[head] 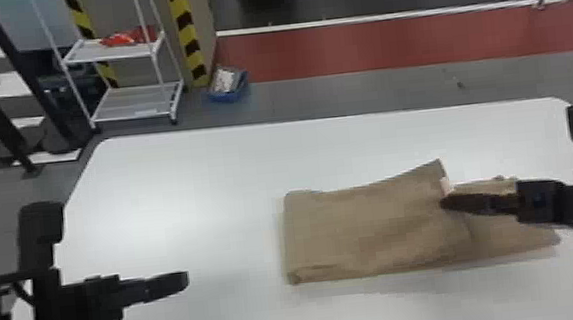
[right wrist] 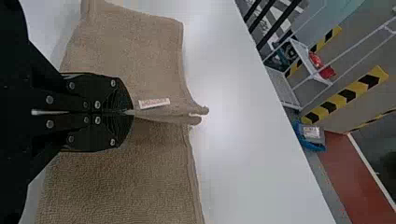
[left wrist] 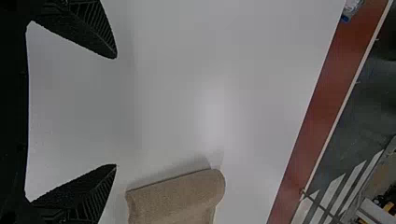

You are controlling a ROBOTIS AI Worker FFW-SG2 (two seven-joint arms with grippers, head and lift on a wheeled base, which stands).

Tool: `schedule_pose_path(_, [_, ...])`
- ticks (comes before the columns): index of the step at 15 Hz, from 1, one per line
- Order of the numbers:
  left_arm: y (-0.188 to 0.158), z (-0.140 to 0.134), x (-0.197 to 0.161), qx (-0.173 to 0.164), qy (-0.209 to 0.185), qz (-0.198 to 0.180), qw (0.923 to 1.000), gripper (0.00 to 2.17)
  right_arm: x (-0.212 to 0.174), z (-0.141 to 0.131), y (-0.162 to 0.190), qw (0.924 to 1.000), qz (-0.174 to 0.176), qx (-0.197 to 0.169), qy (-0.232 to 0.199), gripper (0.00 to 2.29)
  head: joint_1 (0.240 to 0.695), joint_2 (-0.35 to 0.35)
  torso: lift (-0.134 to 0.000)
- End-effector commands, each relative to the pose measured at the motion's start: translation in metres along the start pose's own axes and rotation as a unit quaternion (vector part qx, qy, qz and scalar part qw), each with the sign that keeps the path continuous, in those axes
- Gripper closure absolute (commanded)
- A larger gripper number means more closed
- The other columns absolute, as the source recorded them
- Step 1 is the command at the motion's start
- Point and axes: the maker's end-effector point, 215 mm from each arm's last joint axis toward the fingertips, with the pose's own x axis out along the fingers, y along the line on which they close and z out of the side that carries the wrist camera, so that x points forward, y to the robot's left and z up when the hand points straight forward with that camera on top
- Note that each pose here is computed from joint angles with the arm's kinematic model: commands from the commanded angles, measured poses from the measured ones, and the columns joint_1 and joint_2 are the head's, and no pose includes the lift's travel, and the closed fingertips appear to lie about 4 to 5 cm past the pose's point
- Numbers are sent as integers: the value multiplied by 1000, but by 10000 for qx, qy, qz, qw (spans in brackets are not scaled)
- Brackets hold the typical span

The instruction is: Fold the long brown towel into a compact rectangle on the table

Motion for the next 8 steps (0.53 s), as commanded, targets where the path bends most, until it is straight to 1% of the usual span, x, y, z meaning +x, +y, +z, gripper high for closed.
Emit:
schedule_pose_path(1, [3,0,-3,-36,2,15,10000,43,-32,24,-10,9990,57,134,-428,1328,695,50,-123])
schedule_pose_path(3, [6,-5,-9,-59,-4,33,10000,43,-34,4,-29,9994,-146,209,-240,1328,695,18,-123])
schedule_pose_path(5, [5,-6,-9,-53,4,26,10000,43,-22,-14,-33,9993,-140,331,-33,1328,695,4,-123])
schedule_pose_path(7, [5,-4,-11,-74,-49,20,10000,43,-17,-16,-29,9995,-123,297,34,1332,695,4,-123])
schedule_pose_path(8, [4,-3,-11,-89,-68,11,9999,43,-20,-11,-27,9996,-86,271,-30,1328,695,6,-123])
